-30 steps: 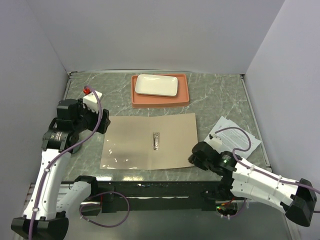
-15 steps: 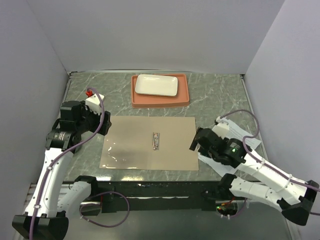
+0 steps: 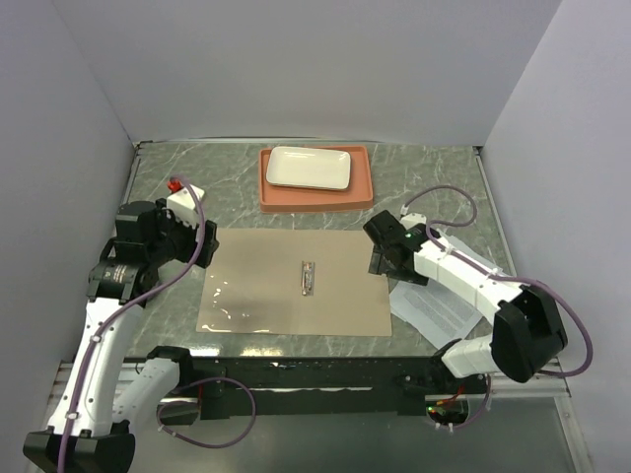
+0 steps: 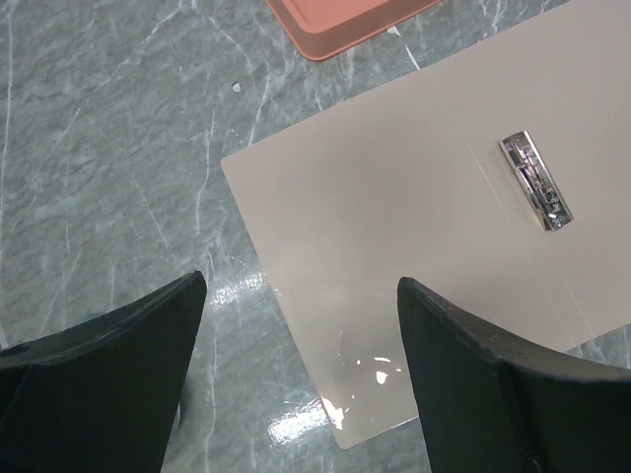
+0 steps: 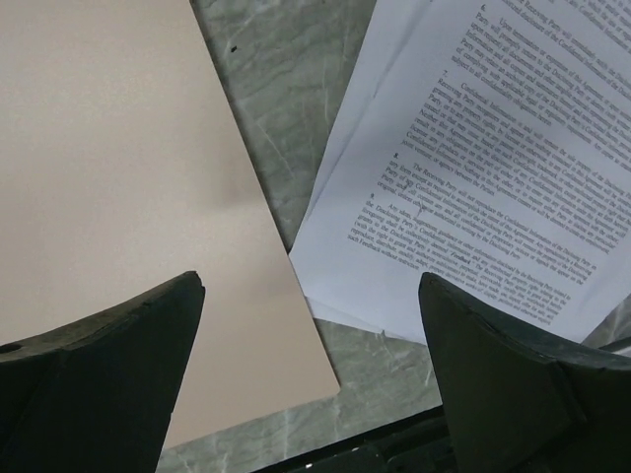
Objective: Put the files into the folder
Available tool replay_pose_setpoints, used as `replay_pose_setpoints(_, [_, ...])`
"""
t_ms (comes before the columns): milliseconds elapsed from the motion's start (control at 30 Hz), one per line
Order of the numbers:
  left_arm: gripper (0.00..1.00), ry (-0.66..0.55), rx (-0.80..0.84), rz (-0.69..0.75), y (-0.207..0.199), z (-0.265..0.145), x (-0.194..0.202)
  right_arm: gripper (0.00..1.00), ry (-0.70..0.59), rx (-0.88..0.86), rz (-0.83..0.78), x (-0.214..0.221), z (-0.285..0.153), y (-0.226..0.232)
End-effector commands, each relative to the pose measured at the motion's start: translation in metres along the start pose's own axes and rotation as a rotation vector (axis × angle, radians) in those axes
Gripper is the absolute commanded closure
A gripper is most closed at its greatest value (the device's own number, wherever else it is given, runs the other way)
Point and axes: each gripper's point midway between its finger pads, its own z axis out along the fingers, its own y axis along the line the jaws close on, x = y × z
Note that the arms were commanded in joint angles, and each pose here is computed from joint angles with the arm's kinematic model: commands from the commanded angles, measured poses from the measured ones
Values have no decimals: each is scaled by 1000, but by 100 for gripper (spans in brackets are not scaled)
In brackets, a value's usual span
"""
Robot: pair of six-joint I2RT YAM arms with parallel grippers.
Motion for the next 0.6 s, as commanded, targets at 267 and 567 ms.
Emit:
replay_pose_setpoints(267, [12, 0, 9, 69, -1, 2, 9, 8, 108, -37, 55, 15, 12, -7])
replay_pose_setpoints(567, [15, 180, 47, 101, 7, 73, 69, 8, 116, -139, -29, 21, 23, 17])
